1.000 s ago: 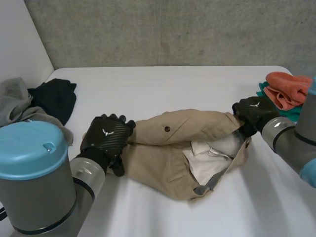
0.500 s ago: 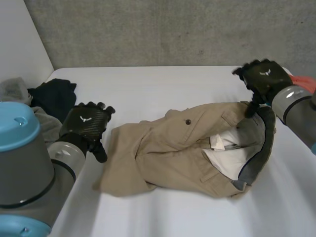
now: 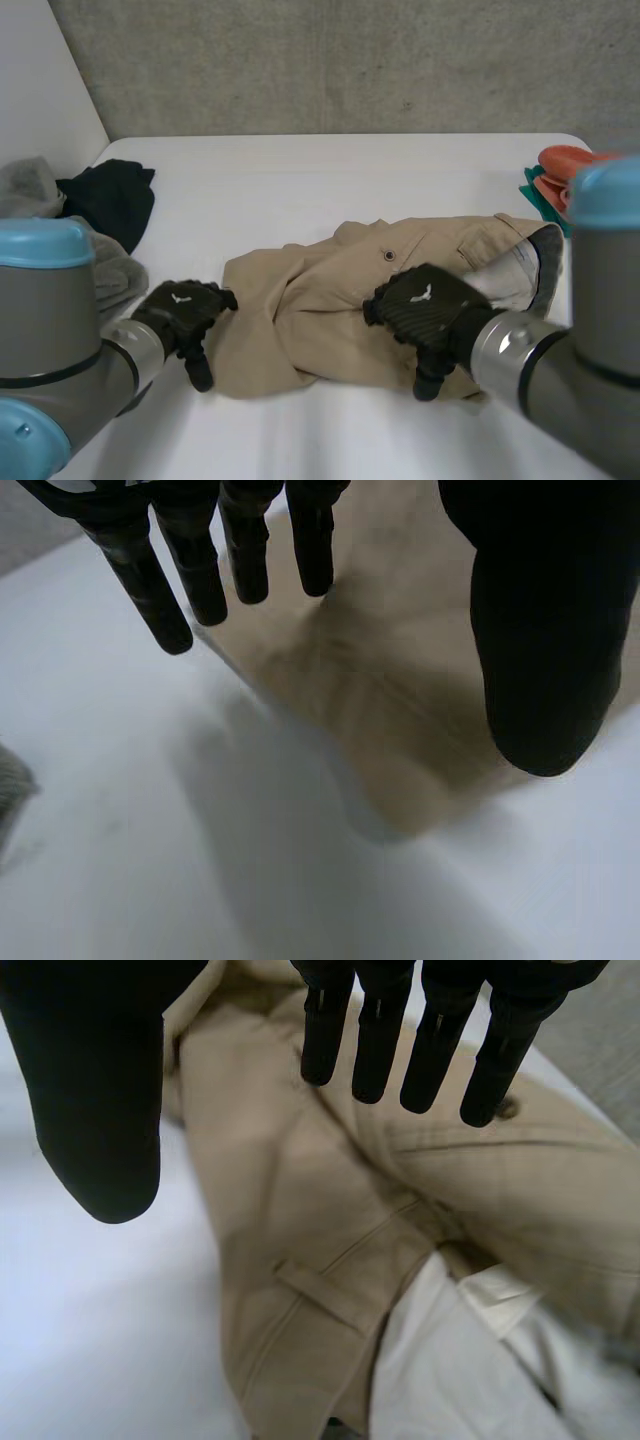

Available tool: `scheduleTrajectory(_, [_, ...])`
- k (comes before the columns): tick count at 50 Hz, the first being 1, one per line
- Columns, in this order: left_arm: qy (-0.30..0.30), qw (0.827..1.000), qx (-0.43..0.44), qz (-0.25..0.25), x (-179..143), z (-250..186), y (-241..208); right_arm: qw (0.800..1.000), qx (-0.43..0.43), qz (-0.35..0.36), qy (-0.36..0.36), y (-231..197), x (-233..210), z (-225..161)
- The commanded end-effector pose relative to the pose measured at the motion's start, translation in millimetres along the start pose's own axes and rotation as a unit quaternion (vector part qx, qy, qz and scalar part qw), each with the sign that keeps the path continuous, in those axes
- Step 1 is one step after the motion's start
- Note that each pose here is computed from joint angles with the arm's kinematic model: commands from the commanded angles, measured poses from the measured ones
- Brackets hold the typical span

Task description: Fold the laundry.

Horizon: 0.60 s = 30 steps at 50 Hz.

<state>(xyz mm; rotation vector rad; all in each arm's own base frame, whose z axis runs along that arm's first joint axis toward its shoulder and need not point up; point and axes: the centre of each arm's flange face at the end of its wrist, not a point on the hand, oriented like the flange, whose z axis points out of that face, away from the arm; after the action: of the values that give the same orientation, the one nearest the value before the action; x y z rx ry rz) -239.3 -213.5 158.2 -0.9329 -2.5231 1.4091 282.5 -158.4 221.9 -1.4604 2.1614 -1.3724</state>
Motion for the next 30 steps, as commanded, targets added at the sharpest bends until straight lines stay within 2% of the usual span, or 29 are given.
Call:
scheduleTrajectory(1, [0.017,1.0,-0.007,0.005,10,3,5,0.999,0.005,-0.004,0.037,22,-5,39])
scheduleTrajectory(13, [0.008,1.0,0.011,0.015,13,6,-1,0.989,0.08,0.004,0.125,24,17,98])
scheduleTrajectory(30, [-0.027,0.999,0.035,0.029,9,14,-16,0.988,0.086,-0.001,0.132,27,22,151])
